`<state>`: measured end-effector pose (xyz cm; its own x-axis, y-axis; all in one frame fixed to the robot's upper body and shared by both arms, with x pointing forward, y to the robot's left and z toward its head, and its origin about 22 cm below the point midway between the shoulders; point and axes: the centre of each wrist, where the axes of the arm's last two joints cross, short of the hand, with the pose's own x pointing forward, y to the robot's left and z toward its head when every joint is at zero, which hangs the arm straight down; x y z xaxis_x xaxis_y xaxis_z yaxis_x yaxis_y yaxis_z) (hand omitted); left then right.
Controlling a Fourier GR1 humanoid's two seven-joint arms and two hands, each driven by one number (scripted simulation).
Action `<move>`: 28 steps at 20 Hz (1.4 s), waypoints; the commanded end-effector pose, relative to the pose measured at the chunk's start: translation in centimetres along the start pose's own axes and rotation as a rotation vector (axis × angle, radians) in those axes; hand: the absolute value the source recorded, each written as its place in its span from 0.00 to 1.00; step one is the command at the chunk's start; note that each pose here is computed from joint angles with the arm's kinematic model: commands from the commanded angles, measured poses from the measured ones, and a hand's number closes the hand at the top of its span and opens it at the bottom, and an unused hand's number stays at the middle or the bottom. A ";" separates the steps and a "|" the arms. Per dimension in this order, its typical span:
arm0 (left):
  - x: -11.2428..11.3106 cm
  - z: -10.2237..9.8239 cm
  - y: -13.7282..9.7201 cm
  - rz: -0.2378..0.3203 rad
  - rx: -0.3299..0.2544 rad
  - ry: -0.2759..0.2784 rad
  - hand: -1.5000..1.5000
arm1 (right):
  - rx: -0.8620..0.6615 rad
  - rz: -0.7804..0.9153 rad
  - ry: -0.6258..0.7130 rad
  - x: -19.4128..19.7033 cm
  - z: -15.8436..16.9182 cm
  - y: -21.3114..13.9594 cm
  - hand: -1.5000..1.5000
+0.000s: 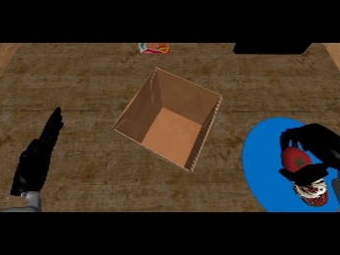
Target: Pick the tomato from the plate and place it in the cardboard box
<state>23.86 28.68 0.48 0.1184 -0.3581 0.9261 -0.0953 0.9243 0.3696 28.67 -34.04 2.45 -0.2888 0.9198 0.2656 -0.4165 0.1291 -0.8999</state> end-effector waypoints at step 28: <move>0.0 -1.2 1.3 0.003 0.019 0.006 0.50 | -0.432 -0.272 -0.542 7.2 -1.2 -16.0 1.00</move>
<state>24.21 29.04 0.77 0.1330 -0.3606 0.9232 -0.1070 0.9208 0.3751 34.86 -30.32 14.64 -0.5941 0.6298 0.5004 -0.1447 0.5283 -0.8366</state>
